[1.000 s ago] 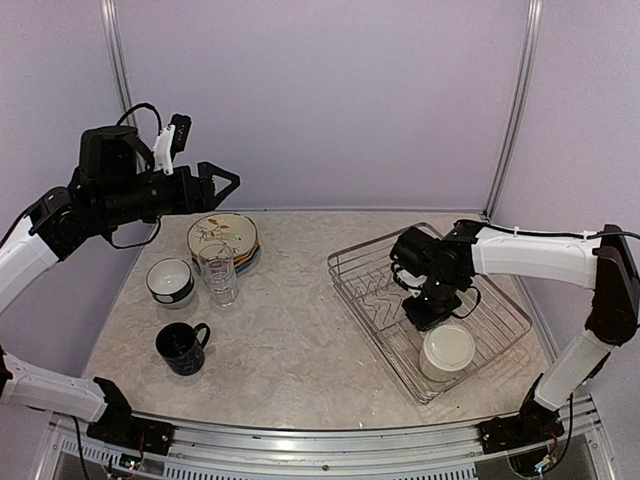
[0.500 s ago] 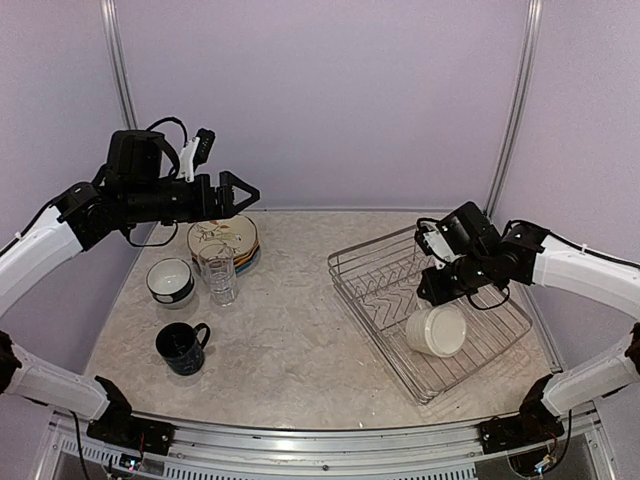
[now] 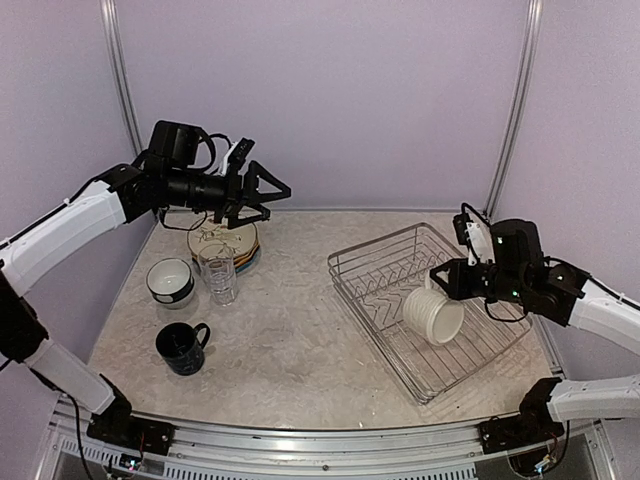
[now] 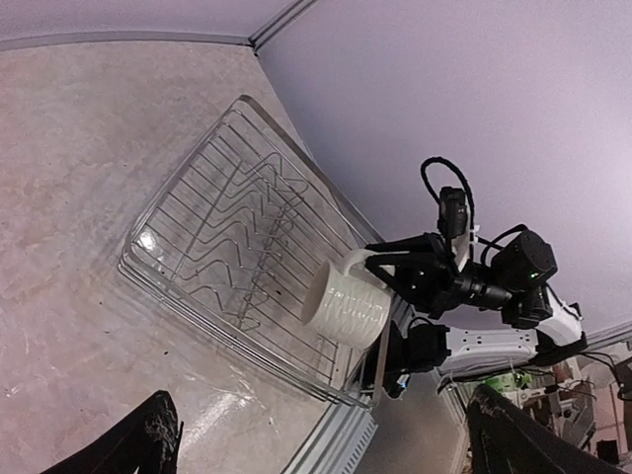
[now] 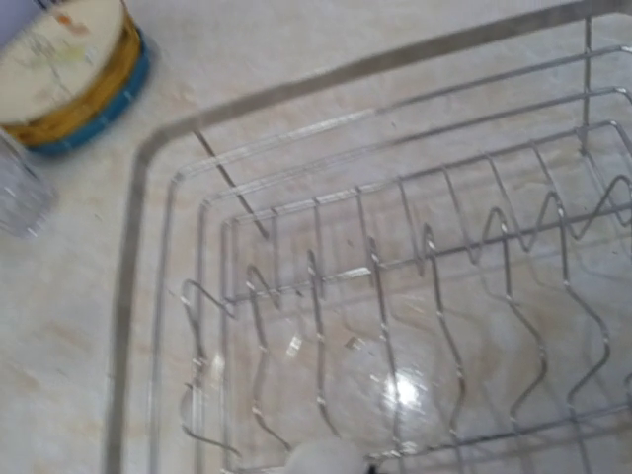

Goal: Unload the mixed dishes from the dish rack
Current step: Grab the cup from the dish rack, then pass from the right arm to the left

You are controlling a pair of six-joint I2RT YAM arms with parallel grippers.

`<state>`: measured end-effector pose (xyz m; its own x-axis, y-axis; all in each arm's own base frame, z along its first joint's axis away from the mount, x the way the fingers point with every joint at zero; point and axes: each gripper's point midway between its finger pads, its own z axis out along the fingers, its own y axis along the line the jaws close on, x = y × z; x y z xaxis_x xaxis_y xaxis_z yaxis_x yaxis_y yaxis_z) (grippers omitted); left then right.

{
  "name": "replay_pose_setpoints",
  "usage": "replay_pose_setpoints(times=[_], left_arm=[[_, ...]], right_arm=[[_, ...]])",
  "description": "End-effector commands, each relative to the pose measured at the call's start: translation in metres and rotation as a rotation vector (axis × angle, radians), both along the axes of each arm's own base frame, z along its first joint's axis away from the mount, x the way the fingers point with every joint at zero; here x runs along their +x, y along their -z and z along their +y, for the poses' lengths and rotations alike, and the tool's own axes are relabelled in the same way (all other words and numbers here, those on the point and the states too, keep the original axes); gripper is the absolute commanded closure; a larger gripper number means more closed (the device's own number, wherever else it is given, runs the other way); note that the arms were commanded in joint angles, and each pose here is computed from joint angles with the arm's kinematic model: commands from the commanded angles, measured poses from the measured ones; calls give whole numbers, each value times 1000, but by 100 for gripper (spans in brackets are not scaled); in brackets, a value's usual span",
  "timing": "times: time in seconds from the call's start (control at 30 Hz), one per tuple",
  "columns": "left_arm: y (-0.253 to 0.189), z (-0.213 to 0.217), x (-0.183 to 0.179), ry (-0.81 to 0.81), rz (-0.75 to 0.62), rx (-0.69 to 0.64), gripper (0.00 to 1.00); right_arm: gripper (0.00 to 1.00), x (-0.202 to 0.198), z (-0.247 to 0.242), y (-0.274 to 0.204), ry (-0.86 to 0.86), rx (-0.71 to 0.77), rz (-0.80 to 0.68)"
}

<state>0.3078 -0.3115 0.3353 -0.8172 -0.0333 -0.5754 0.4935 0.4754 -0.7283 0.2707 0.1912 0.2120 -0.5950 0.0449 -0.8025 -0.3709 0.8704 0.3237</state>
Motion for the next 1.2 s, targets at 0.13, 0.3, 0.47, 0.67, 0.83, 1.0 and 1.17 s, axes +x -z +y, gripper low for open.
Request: replay_pose_setpoints(times=[0.13, 0.3, 0.47, 0.67, 0.83, 1.0, 1.17], left_arm=[[5, -81, -24, 265, 252, -164, 1], [6, -130, -42, 382, 230, -182, 7], [6, -165, -54, 471, 237, -225, 21], [8, -190, -72, 598, 324, -337, 31], [14, -198, -87, 641, 316, -320, 28], [6, -203, -113, 765, 287, -341, 43], [8, -202, -128, 812, 265, -357, 48]], right_arm=[[100, -14, 14, -112, -91, 358, -275], [100, -36, 32, -144, -252, 457, -310], [100, -53, 44, -177, -372, 566, -358], [100, -51, 37, -192, -338, 585, -391], [100, -54, 37, -200, -345, 609, -403], [100, -52, 40, -204, -356, 606, -397], [100, -51, 39, -208, -350, 607, -400]])
